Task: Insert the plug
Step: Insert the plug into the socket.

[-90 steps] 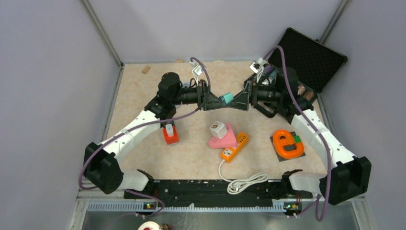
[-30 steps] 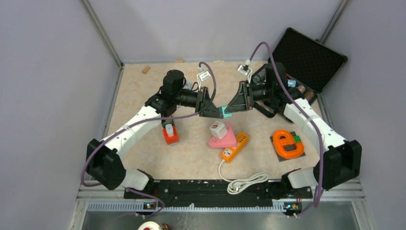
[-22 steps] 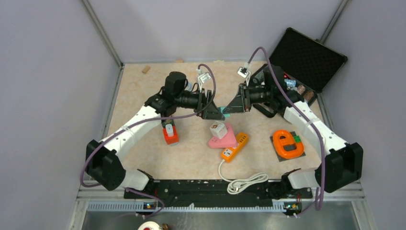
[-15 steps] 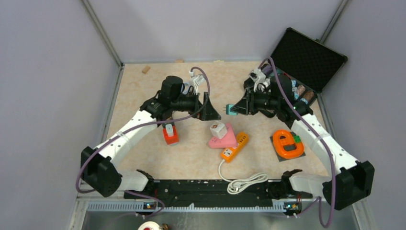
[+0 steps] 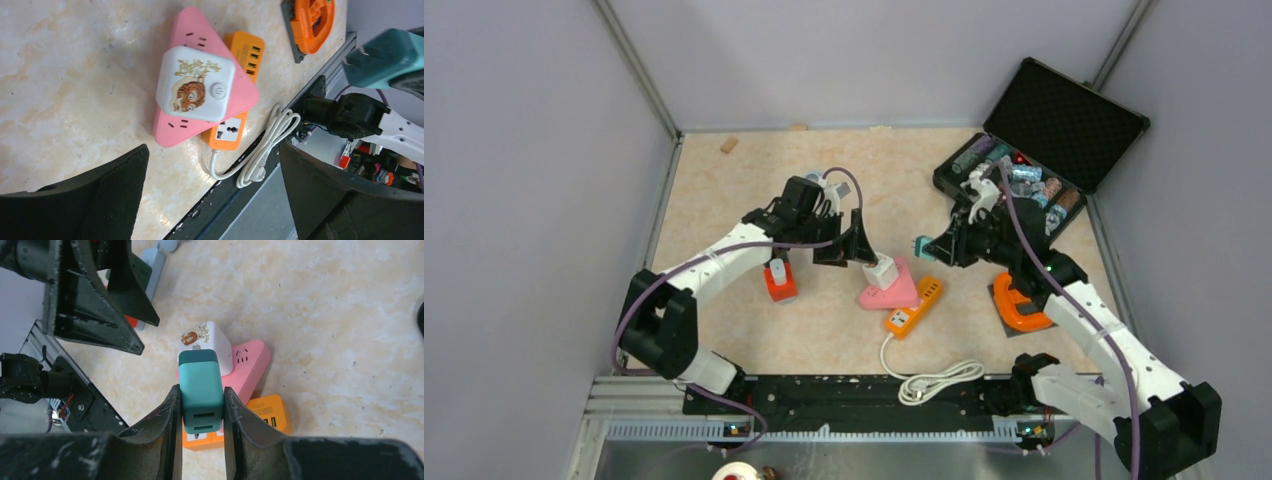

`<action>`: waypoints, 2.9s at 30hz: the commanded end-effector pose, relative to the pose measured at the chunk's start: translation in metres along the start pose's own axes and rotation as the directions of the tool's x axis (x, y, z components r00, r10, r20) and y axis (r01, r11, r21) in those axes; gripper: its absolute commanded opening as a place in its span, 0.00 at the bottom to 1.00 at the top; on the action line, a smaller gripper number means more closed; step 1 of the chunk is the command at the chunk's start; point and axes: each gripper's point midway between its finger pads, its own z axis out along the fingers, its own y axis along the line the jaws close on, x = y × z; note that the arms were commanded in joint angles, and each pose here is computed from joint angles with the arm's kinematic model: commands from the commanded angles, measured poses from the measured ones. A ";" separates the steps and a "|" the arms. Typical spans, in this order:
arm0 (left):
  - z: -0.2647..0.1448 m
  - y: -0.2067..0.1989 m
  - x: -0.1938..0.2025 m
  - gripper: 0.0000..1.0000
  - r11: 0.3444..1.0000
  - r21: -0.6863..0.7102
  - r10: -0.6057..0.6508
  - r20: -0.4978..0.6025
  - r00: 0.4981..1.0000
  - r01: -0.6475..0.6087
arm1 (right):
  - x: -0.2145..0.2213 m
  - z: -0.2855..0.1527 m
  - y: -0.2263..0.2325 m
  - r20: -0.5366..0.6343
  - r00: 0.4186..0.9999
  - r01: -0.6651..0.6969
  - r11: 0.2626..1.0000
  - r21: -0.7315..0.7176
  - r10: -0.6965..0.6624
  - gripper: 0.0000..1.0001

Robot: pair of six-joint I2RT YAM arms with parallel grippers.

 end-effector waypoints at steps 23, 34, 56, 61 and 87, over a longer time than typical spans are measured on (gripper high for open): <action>0.062 0.050 -0.002 0.60 0.975 0.060 -0.213 -0.062 0.975 0.216 | 0.070 0.032 0.008 -0.144 0.989 0.000 1.000 0.022 0.004 0.00; 0.066 0.055 0.010 0.50 0.972 0.059 -0.221 -0.095 0.971 0.227 | 0.076 0.048 0.003 -0.150 0.989 0.000 0.999 0.052 0.008 0.00; 0.070 0.060 0.019 0.42 0.968 0.057 -0.235 -0.128 0.963 0.244 | 0.094 0.061 -0.001 -0.179 0.978 0.121 0.990 0.075 -0.106 0.00; 0.071 0.061 0.020 0.40 0.967 0.055 -0.241 -0.136 0.961 0.250 | 0.094 0.063 -0.005 -0.174 0.973 0.169 0.981 0.096 -0.150 0.00; 0.074 0.063 0.023 0.31 0.967 0.048 -0.239 -0.163 0.957 0.250 | 0.065 0.055 0.016 -0.040 0.968 0.248 0.968 0.032 -0.247 0.00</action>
